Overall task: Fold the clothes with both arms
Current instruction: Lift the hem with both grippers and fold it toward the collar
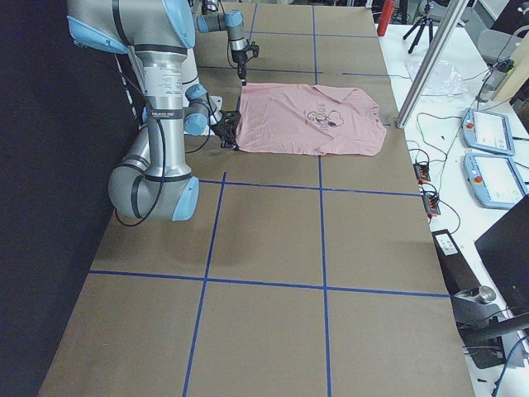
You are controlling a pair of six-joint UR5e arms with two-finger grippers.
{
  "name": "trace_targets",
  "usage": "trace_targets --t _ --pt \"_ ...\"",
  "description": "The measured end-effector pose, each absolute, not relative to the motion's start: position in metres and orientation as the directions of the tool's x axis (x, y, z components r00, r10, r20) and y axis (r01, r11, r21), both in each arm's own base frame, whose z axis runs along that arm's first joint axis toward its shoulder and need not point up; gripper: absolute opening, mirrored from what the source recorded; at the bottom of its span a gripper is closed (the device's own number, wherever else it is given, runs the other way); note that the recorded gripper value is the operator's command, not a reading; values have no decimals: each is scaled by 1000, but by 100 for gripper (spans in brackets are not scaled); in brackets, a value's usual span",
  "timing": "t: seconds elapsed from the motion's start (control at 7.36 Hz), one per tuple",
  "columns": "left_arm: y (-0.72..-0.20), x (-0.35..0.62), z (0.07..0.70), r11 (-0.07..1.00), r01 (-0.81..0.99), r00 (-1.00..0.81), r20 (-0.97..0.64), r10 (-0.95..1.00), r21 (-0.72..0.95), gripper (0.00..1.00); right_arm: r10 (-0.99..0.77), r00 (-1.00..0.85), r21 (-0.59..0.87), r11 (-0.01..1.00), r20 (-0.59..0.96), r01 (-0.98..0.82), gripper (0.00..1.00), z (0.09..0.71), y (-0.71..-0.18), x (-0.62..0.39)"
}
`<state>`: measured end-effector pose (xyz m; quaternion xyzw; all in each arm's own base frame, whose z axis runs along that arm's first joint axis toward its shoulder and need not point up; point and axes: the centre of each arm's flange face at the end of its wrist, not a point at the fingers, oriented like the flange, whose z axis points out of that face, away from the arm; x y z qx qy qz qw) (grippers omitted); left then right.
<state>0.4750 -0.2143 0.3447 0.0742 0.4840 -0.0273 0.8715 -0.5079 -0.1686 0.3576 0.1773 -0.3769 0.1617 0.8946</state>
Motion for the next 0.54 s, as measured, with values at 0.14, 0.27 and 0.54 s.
trace_targets --t 0.14,0.27,0.54 --pt "-214 471 336 988 119 515 -857 27 103 0 153 661 190 889 735 -417 0 350 -168 -490" --pt "-213 459 318 988 119 489 -871 31 102 0 151 662 179 898 734 -403 0 333 -167 -464" --pt "-197 402 249 997 50 448 -893 37 66 0 147 653 140 920 743 -367 0 279 -160 -403"
